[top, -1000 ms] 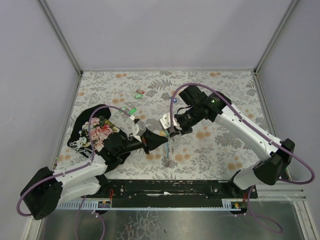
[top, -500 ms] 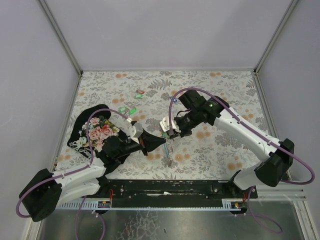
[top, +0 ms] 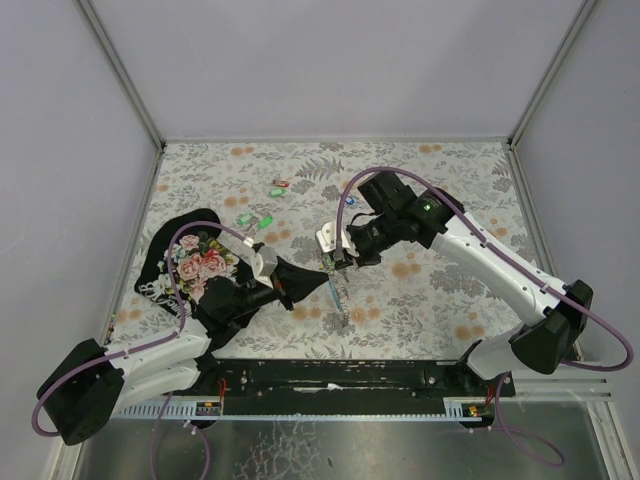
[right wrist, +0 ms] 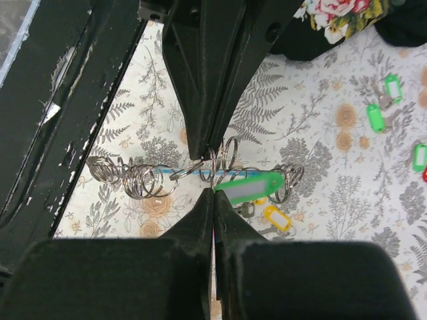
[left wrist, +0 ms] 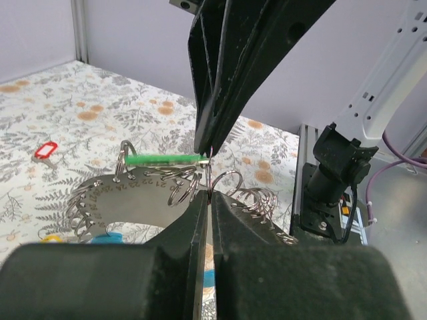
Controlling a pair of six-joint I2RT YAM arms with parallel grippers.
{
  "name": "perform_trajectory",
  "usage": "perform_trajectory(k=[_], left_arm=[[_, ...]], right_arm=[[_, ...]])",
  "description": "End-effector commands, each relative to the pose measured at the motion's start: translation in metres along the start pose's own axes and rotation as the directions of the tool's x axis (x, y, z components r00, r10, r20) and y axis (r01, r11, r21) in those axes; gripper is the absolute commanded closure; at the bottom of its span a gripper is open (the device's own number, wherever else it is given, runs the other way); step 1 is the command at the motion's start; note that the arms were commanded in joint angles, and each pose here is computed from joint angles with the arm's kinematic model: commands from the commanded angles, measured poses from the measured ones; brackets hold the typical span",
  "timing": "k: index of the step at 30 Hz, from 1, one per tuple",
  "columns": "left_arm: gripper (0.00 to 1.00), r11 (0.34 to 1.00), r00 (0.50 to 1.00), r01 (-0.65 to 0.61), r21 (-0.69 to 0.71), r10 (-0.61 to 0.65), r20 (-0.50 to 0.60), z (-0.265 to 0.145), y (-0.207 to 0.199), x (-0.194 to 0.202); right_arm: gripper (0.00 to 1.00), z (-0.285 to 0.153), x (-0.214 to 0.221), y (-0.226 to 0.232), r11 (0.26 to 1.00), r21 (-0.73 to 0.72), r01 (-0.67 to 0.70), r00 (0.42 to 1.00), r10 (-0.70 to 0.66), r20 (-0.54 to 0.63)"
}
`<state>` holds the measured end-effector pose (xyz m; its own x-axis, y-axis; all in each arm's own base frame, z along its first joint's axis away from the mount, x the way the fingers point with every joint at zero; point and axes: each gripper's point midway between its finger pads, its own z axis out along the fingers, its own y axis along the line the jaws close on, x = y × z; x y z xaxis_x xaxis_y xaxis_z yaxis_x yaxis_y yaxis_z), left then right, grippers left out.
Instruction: Remove the keys from the keyring
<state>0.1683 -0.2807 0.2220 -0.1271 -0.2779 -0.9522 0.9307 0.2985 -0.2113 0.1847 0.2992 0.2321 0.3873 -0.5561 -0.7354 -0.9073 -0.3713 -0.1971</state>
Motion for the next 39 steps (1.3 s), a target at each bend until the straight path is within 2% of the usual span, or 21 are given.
perform_trajectory(k=[1, 3, 6, 13, 16, 23, 39], left_arm=[[0.98, 0.999, 0.999, -0.033, 0.007, 0.033, 0.043, -0.001, -0.001, -0.01], [0.88, 0.999, 0.999, -0.031, 0.007, 0.031, 0.037, 0.001, -0.001, -0.011], [0.8, 0.999, 0.999, -0.035, 0.011, 0.035, 0.029, 0.002, -0.001, -0.012], [0.68, 0.997, 0.997, -0.069, 0.037, 0.068, 0.026, -0.002, -0.008, -0.017], [0.67, 0.993, 0.995, -0.102, 0.053, 0.101, 0.029, -0.003, -0.012, -0.022], [0.64, 0.967, 0.977, -0.203, 0.155, 0.211, -0.04, 0.004, -0.02, -0.015], [0.66, 0.974, 0.969, -0.205, 0.1, 0.216, -0.117, 0.017, -0.001, -0.009]], right_arm=[[1.0, -0.032, -0.025, -0.01, 0.996, 0.085, 0.039, 0.999, -0.039, 0.002], [1.0, -0.033, -0.028, -0.009, 0.996, 0.08, 0.039, 0.999, -0.039, 0.01], [1.0, -0.033, -0.029, -0.009, 0.996, 0.082, 0.039, 0.999, -0.04, 0.012], [1.0, -0.035, -0.028, -0.007, 0.996, 0.082, 0.041, 0.999, -0.042, 0.004], [1.0, -0.035, -0.027, -0.005, 0.996, 0.078, 0.043, 0.999, -0.043, 0.004], [1.0, -0.034, -0.029, -0.002, 0.997, 0.069, 0.042, 0.999, -0.043, 0.014], [1.0, -0.033, -0.029, 0.001, 0.998, 0.051, 0.042, 0.999, -0.044, 0.026]])
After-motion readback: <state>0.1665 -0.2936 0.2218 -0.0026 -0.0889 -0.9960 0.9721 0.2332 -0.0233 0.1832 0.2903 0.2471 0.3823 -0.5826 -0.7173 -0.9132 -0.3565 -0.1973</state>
